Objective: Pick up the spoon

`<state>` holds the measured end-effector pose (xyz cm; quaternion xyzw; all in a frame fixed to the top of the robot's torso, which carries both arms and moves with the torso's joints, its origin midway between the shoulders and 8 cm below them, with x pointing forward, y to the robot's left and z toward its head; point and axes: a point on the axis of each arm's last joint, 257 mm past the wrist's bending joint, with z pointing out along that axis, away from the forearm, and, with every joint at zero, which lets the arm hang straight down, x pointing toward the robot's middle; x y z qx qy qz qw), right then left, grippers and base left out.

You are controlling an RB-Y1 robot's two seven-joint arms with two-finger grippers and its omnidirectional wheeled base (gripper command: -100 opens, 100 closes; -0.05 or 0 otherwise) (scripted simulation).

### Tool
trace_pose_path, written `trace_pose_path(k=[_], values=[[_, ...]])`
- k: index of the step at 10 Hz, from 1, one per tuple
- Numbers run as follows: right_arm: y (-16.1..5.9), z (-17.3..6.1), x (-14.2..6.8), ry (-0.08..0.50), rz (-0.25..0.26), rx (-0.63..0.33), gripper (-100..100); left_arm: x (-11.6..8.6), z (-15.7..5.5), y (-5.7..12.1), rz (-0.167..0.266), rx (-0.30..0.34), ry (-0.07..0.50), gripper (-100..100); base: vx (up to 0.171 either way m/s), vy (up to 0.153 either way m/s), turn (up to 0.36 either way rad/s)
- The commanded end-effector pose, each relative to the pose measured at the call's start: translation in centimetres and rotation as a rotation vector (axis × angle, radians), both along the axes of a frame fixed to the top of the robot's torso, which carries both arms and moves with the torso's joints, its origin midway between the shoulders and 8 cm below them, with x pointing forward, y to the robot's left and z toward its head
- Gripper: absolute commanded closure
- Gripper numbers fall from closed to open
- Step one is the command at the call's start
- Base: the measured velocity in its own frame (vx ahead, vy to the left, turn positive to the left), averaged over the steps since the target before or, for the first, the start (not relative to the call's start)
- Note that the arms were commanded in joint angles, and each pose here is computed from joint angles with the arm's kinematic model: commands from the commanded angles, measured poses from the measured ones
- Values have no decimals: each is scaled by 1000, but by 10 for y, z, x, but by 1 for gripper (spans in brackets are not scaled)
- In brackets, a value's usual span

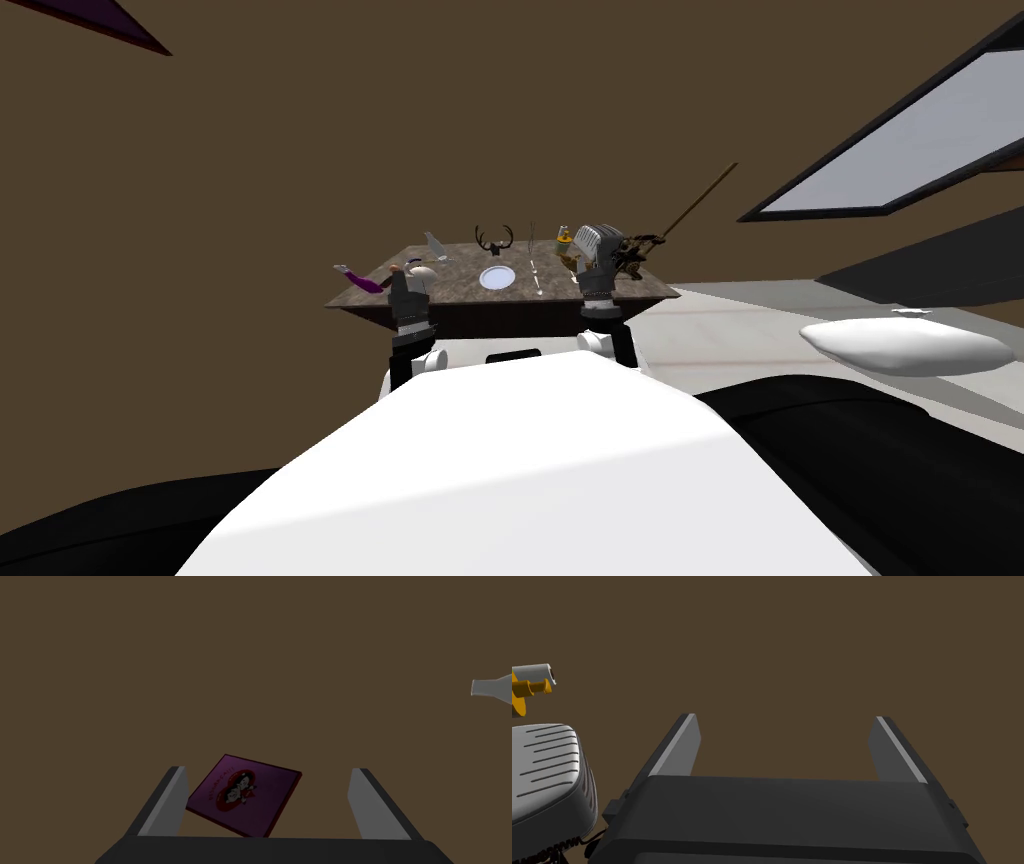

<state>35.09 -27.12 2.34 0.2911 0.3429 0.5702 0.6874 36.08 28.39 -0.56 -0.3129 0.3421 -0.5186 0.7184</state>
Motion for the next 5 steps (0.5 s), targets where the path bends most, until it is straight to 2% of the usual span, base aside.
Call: trace_pose_path(k=[1,5], values=[[-2,-22,8,76,-6,-49,-100,0,0,0,0,0,0,0,-12,30,106],[-16,-83,21,281,-26,-183,-100,0,0,0,0,0,0,0,0,40,135]])
